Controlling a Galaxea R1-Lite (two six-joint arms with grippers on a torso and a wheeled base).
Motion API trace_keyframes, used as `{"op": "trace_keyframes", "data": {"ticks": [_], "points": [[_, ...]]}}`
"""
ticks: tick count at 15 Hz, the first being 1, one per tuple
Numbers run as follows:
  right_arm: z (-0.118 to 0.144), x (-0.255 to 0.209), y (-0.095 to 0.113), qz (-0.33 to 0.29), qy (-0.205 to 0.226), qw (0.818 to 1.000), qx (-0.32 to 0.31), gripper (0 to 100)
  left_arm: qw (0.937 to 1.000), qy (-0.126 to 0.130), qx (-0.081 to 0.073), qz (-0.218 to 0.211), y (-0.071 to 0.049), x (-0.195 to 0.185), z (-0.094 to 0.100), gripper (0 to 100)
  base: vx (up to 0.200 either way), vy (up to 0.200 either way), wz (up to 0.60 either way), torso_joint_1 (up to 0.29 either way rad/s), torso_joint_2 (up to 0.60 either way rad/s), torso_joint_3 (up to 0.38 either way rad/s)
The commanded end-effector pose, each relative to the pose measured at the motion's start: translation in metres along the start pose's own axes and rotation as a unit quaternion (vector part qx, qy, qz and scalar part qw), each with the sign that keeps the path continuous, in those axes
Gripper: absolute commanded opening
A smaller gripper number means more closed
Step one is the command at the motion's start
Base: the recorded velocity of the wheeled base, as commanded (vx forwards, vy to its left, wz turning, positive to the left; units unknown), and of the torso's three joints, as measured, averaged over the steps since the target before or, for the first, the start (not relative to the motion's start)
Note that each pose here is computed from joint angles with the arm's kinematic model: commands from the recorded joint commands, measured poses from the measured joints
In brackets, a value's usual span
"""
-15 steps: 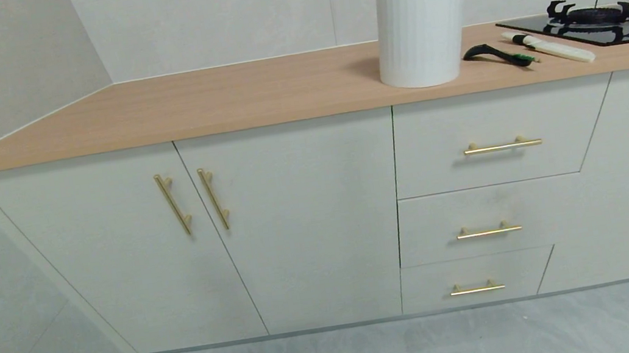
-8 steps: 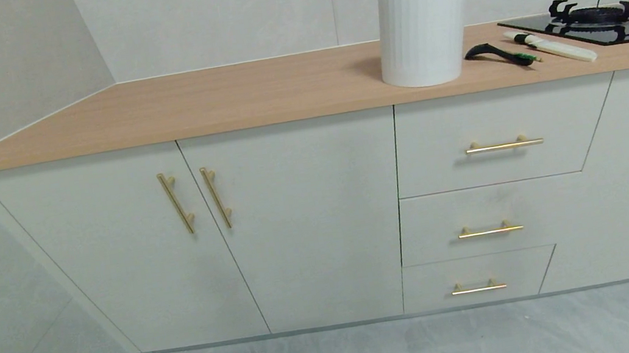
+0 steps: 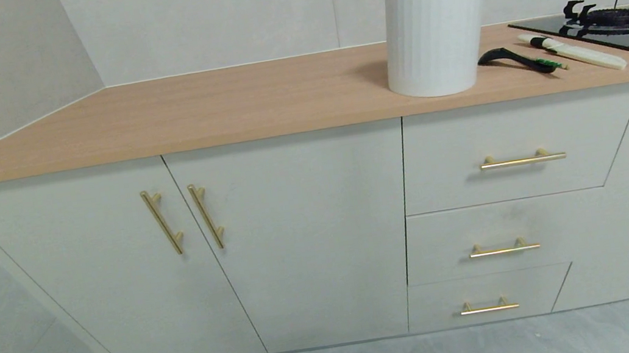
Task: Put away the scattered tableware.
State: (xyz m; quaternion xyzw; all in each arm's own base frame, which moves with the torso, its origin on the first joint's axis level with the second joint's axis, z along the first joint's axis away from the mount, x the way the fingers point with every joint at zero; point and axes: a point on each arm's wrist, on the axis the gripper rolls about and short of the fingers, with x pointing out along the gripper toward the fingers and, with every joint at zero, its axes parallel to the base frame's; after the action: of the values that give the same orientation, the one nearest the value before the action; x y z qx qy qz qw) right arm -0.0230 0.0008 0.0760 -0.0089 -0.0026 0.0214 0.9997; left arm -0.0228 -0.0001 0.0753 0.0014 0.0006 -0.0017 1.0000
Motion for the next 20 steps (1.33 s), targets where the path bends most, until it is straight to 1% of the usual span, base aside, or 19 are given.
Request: {"op": "trace_keyframes", "data": {"ticks": [1,9,10,11,12,13,15,18,19,20], "points": [[0.0,0.0,0.0,0.0,0.0,1.0,0.0,100,1.0,0.0,-0.001,0.0,0.0,0.0,0.0,100,0.0,0.0,0.0,0.0,0.0,0.0],[0.0,0.0,0.0,0.0,-0.001,1.0,-0.003,100,1.0,0.0,0.0,0.0,0.0,0.0,0.0,100,0.0,0.0,0.0,0.0,0.0,0.0],[0.004,-0.001,0.0,-0.003,-0.008,1.0,-0.004,100,1.0,0.0,0.0,0.0,0.0,0.0,0.0,100,0.0,0.0,0.0,0.0,0.0,0.0],[0.028,-0.008,0.0,-0.004,-0.054,0.999,0.0,100,1.0,0.0,0.0,0.0,0.0,0.0,0.0,100,0.0,0.0,0.0,0.0,0.0,0.0],[0.047,-0.011,-0.001,0.006,-0.062,0.998,0.02,100,1.0,0.0,0.0,0.0,0.0,0.0,0.0,100,0.0,0.0,0.0,0.0,0.0,0.0],[0.051,-0.004,-0.001,0.011,-0.034,0.999,0.023,100,1.0,0.0,-0.001,0.0,0.0,0.0,0.0,100,0.0,0.0,0.0,0.0,0.0,0.0],[0.054,0.017,-0.001,0.04,0.05,0.998,0.024,100,1.0,0.0,0.0,0.0,0.0,0.0,0.0,100,0.0,0.0,0.0,0.0,0.0,0.0],[0.066,0.053,0.0,0.058,0.155,0.986,0.016,100,1.0,0.0,0.0,0.0,0.0,0.0,0.0,100,0.0,0.0,0.0,0.0,0.0,0.0],[0.067,0.062,0.001,0.057,0.18,0.982,0.014,100,1.0,0.0,0.0,0.0,0.0,0.0,0.0,100,0.0,0.0,0.0,0.0,0.0,0.0],[0.069,0.077,0.001,0.06,0.214,0.975,0.002,100,1.0,0.0,-0.001,0.0,0.0,0.0,0.0,100,0.0,0.0,0.0,0.0,0.0,0.0]]}}
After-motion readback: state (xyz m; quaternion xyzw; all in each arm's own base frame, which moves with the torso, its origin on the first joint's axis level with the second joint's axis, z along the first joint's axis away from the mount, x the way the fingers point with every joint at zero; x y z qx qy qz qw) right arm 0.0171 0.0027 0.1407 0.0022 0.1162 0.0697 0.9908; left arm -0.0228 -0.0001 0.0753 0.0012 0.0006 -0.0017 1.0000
